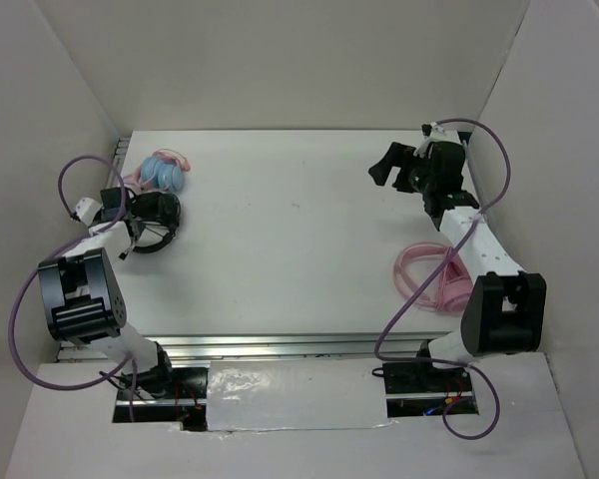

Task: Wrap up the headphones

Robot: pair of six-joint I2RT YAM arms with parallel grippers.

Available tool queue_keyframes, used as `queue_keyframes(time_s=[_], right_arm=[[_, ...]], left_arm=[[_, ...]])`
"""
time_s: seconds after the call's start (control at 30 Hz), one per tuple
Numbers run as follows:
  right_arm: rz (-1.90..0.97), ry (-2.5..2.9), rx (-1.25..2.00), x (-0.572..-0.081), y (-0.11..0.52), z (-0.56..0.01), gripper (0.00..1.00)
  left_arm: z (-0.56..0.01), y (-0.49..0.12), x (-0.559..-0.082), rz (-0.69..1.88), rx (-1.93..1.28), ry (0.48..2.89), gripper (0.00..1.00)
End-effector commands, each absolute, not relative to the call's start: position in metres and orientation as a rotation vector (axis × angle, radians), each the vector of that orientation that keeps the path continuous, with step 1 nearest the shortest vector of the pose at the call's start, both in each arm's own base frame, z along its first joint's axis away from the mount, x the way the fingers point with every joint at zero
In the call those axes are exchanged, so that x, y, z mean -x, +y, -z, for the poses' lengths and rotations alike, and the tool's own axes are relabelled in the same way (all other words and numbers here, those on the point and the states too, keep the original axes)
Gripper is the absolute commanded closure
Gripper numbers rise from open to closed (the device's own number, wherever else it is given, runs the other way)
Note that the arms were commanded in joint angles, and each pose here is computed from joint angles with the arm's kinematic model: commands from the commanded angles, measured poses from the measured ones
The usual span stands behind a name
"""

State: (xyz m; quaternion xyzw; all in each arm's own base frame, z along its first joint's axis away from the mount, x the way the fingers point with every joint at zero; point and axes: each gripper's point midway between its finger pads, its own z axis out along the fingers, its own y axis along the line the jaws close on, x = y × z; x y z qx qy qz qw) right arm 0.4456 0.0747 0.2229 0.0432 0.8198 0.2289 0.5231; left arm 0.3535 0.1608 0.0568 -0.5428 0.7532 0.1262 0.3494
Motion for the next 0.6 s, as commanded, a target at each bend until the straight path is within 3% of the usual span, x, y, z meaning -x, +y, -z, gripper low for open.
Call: queue_keyframes(time_s=[0.0, 0.1, 0.17, 0.33, 0.57], right_arm=[[-0.525, 1.883, -0.062, -0.437, 0.072, -0.259, 0.0], [-0.53, 1.864, -0.056, -0.43, 0.073, -0.268, 0.0], [-0.537, 1.846, -0.06, -0.423, 0.074, -0.275, 0.0], [-0.497, 1.854, -0.162, -0.407, 0.063, -0.278, 0.0], [-0.491, 1.878, -0.305, -0.367, 0.054, -0.262, 0.0]], left_arm=[[-0.085, 0.16, -0.355, -0.291, 1.404, 1.853, 0.33], [-0.1, 0.156, -0.347, -0.308, 1.396, 1.843, 0.23], [-0.107, 0.153, -0.339, -0.318, 1.391, 1.855, 0.01], [-0.148, 0.122, -0.325, -0.286, 1.293, 1.875, 0.01], [-0.196, -0.012, -0.331, 0.081, 0.874, 1.986, 0.01]])
